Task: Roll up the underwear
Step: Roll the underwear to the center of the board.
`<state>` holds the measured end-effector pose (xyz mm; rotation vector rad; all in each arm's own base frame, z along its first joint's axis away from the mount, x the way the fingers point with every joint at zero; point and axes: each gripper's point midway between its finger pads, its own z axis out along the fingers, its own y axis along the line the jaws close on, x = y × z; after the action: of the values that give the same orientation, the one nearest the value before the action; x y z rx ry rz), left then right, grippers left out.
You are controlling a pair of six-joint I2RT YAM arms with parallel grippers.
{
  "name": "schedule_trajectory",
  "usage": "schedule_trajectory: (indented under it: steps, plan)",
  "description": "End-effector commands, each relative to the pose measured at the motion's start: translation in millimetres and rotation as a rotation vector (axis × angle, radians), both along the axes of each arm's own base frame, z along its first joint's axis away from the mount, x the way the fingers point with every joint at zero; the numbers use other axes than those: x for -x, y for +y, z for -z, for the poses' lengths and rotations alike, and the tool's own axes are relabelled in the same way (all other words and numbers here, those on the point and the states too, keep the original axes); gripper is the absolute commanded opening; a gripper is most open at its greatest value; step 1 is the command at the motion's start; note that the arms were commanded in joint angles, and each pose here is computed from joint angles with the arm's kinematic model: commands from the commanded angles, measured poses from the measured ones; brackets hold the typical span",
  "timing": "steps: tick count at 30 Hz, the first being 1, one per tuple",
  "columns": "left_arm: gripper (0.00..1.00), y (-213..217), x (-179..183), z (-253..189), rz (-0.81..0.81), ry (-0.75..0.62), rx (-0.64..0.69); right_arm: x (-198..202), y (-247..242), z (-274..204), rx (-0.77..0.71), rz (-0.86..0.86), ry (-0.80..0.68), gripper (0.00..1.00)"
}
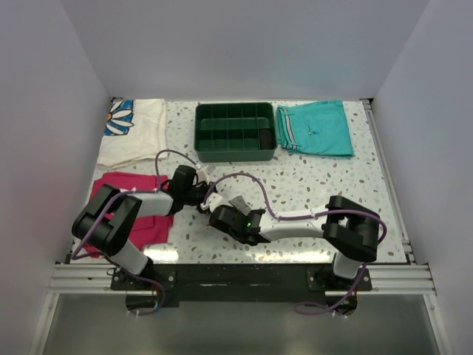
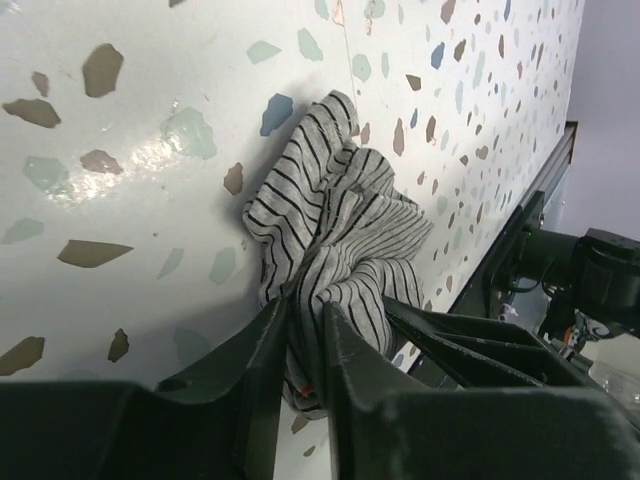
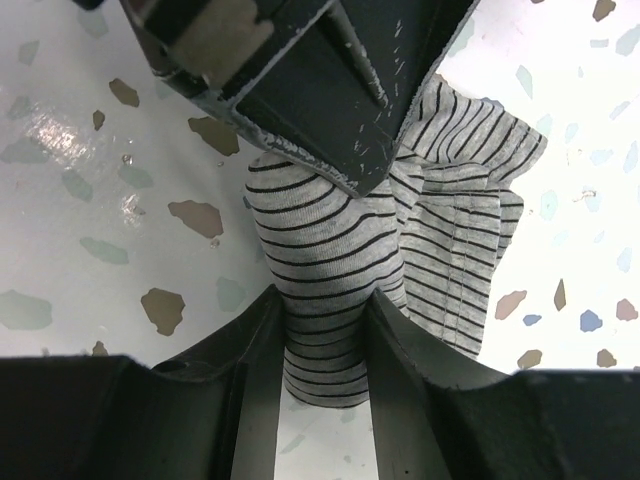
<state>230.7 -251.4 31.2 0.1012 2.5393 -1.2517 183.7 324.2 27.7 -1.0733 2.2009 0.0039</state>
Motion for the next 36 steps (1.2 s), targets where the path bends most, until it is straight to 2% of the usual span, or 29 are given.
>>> schedule_trajectory:
  steps: [1, 7, 14, 24, 30, 36]
  plan:
    - [0.30, 10, -23, -9, -0.068, -0.064, -0.061, 33, -45, 45, 0.113, 0.077, 0.162, 0.13]
    - [0.47, 19, -46, -31, -0.138, -0.112, -0.065, 37, -53, 50, 0.117, 0.104, 0.172, 0.09]
    - [0.49, 33, -54, -33, -0.201, -0.128, -0.109, 40, -44, 38, 0.048, 0.096, 0.191, 0.07]
    - [0.49, 43, -51, -32, -0.232, -0.138, -0.136, 39, 2, -6, -0.122, 0.026, 0.255, 0.06]
    - [0.49, 47, -47, -30, -0.241, -0.134, -0.150, 17, 14, -21, -0.115, 0.027, 0.207, 0.06]
    - [0.49, 50, -45, -30, -0.251, -0.136, -0.162, 20, 26, -26, -0.139, 0.011, 0.241, 0.03]
